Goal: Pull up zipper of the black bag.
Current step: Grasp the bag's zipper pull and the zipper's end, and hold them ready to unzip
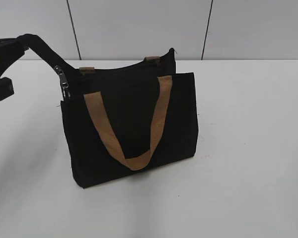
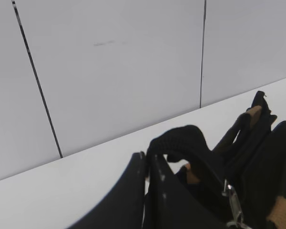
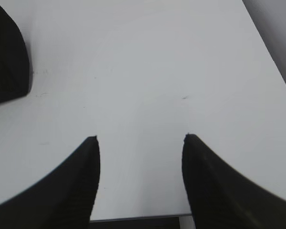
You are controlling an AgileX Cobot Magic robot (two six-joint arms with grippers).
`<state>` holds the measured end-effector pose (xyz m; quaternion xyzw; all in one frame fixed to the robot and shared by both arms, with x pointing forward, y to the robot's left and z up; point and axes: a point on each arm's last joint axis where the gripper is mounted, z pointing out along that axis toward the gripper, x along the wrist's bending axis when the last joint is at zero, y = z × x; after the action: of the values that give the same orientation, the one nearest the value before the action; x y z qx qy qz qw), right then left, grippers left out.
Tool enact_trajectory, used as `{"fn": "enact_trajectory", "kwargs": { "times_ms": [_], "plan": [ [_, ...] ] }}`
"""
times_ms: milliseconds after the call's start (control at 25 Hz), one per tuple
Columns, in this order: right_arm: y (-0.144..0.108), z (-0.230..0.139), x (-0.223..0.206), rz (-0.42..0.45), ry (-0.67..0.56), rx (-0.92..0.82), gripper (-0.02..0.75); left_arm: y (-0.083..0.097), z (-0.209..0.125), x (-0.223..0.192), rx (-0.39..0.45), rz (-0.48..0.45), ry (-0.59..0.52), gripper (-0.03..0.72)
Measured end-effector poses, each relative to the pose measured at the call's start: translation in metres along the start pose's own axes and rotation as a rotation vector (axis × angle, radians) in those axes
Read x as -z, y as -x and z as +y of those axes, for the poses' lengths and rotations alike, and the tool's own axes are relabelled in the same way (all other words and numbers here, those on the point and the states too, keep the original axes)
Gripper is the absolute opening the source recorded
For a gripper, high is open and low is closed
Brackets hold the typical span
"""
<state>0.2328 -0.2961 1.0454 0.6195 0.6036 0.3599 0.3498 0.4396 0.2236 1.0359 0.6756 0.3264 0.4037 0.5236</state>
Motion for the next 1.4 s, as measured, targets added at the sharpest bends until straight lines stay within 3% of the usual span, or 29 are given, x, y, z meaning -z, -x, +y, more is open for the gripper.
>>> {"fn": "enact_trajectory", "kwargs": {
  "times_ms": [160,480,680,1040,1400],
  "plan": [
    [-0.008,0.001,0.001,0.093,0.007,-0.021,0.433,0.000,0.001,-0.001,-0.011,-0.001,-0.013,-0.008],
    [-0.040,0.031,-0.030,0.481,-0.114,0.192,0.433,0.000,0.001,0.000,-0.014,-0.001,-0.016,-0.010],
    [-0.053,0.057,-0.057,0.653,-0.123,0.241,0.433,-0.001,0.004,-0.001,-0.015,-0.001,0.003,-0.010],
    [-0.093,0.105,-0.128,0.887,-0.128,0.327,0.433,-0.005,0.017,-0.004,-0.011,0.010,0.031,-0.010],
    [-0.179,0.126,-0.193,1.032,-0.156,0.532,0.433,-0.005,0.014,-0.004,-0.005,0.013,0.004,-0.010]
  ]
}}
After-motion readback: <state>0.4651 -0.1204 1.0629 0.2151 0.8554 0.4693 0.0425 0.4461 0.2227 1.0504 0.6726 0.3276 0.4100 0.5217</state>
